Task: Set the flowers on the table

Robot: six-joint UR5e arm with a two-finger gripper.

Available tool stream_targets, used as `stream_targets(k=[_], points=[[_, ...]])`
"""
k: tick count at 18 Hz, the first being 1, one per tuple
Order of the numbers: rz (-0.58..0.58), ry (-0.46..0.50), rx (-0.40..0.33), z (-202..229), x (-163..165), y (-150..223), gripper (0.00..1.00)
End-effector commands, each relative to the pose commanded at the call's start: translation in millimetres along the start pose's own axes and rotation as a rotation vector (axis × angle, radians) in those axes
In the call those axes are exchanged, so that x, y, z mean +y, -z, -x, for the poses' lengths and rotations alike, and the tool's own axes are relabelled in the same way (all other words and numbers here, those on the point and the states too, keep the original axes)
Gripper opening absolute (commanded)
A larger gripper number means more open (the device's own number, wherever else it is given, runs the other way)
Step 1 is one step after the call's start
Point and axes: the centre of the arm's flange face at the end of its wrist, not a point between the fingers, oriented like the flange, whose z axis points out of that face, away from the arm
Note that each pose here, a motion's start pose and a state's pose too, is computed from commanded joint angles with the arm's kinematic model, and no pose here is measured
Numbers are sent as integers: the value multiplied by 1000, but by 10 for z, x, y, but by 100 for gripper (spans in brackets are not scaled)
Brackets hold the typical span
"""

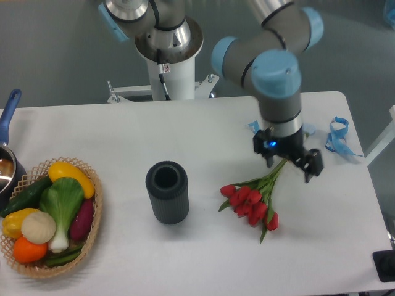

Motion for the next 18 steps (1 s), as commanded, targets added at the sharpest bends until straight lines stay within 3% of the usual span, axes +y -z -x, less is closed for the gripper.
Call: stream_targets(k=[4, 6, 10, 14, 18], points=[[-12, -191, 59, 95, 474, 116, 100], [-8, -247, 54, 126, 700, 199, 100], [-88, -202, 71, 155, 1158, 428, 100], [-92, -300, 73, 170, 1498, 535, 100], [-121, -307, 86, 165, 1581, 521, 100]])
